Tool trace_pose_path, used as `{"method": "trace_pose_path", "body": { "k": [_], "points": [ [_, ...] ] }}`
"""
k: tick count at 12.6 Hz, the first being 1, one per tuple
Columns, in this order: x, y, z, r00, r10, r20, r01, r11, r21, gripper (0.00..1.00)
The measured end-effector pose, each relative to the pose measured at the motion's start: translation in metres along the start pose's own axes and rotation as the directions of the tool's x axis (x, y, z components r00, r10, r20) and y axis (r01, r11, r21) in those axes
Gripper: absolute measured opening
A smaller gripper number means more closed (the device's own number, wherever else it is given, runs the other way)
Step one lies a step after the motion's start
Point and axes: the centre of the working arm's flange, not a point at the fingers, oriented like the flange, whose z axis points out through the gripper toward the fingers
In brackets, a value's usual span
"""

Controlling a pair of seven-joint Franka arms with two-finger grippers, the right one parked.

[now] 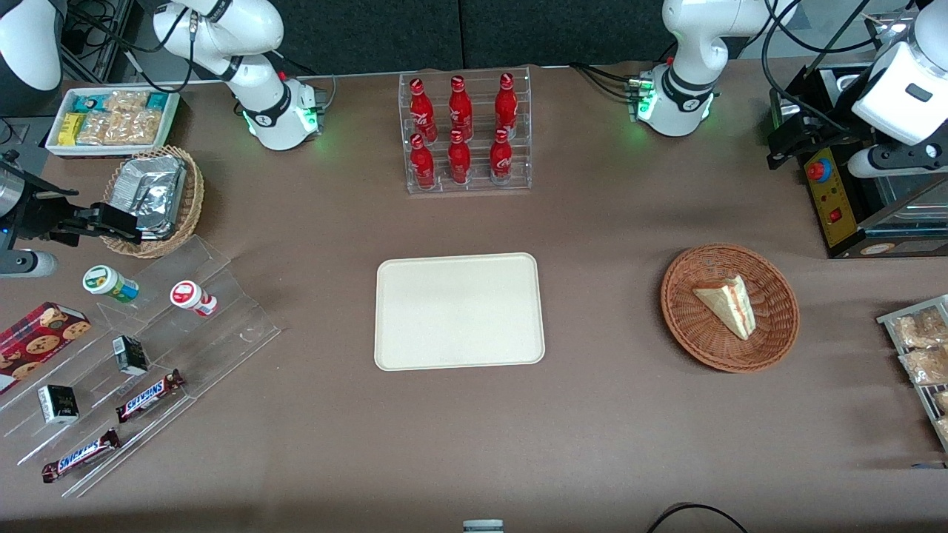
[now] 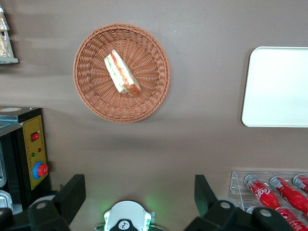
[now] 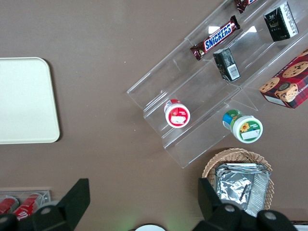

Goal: Place sandwich from basket to tray
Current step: 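Move the left gripper over the wrapped sandwich in the wicker basket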

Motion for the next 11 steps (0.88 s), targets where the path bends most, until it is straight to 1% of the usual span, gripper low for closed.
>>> {"method": "trace_pose_path", "body": {
  "k": [2,3,4,5,6,7,8,9,10,11],
  "points": [
    [0.001,-0.002,0.001,1.0,0.0,0.002,0.0,1.0,0.001,1.0],
    [0.003,-0.002,0.003,1.0,-0.001,0.005,0.001,1.0,0.008,1.0],
    [0.007,-0.005,0.008,1.0,-0.006,0.012,0.006,1.0,0.029,1.0],
    [0.014,-0.009,0.016,1.0,-0.02,0.022,0.019,0.998,0.066,1.0],
    [0.025,-0.013,0.028,0.998,-0.057,0.034,0.052,0.992,0.112,1.0],
    [0.037,-0.016,0.043,0.994,-0.101,0.042,0.094,0.984,0.149,1.0],
    [0.049,-0.017,0.057,0.991,-0.129,0.046,0.12,0.98,0.162,1.0],
    [0.061,-0.018,0.071,0.988,-0.145,0.045,0.136,0.977,0.164,1.0],
    [0.07,-0.019,0.086,0.986,-0.162,0.039,0.154,0.975,0.163,1.0],
    [0.078,-0.019,0.107,0.98,-0.196,0.024,0.19,0.969,0.161,1.0]
  ]
}}
